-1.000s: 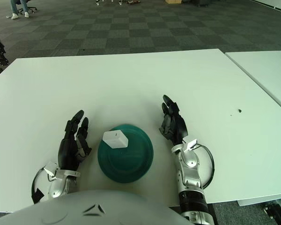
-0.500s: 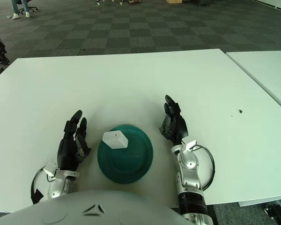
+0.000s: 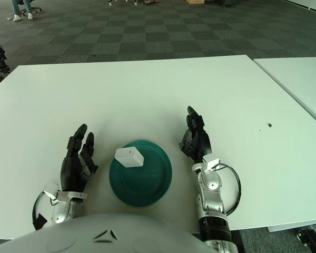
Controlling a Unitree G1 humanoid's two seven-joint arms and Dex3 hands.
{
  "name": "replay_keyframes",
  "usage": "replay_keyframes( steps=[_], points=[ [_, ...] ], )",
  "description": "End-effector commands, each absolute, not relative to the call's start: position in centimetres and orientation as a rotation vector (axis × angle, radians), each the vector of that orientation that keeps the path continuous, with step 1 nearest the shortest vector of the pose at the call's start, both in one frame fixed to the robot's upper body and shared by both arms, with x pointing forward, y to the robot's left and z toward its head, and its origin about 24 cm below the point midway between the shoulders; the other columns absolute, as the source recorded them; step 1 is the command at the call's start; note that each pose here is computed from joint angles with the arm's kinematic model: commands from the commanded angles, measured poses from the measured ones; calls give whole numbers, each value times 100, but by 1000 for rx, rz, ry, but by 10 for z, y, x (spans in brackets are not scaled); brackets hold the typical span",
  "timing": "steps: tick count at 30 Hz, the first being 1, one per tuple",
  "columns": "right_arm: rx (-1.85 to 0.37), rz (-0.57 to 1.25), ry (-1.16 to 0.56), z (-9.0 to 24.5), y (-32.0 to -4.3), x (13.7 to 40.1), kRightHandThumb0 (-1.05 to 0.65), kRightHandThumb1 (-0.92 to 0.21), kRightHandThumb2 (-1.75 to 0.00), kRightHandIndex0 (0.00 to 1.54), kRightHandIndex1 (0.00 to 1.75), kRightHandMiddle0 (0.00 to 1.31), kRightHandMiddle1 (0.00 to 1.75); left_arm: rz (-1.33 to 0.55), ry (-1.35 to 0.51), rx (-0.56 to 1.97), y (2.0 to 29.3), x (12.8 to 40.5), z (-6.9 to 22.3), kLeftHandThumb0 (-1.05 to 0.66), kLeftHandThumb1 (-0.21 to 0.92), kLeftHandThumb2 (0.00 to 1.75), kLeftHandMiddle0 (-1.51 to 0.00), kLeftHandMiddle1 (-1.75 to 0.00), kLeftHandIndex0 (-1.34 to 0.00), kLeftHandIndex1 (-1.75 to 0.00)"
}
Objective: Put the charger into the plate.
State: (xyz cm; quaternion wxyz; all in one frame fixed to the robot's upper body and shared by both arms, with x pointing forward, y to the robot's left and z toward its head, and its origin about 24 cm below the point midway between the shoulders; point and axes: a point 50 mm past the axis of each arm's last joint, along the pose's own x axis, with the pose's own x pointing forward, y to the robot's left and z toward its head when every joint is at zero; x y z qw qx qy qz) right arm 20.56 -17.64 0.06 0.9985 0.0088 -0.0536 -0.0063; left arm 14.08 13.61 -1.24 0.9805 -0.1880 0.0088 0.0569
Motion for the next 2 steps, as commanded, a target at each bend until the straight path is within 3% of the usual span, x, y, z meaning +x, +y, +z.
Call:
replay_keyframes(
  steps=[1, 2],
  points=[
    [128, -46, 56, -37, -159, 173, -87, -92, -97, 5, 0, 0, 35, 156, 150, -422, 133, 122, -34, -97, 92, 105, -16, -1, 0, -53],
    [129, -48, 54, -37, -159, 173, -87, -92, -97, 5, 0, 0, 35, 156, 150, -423, 133, 121, -34, -97, 92, 105, -16, -1, 0, -54]
  ],
)
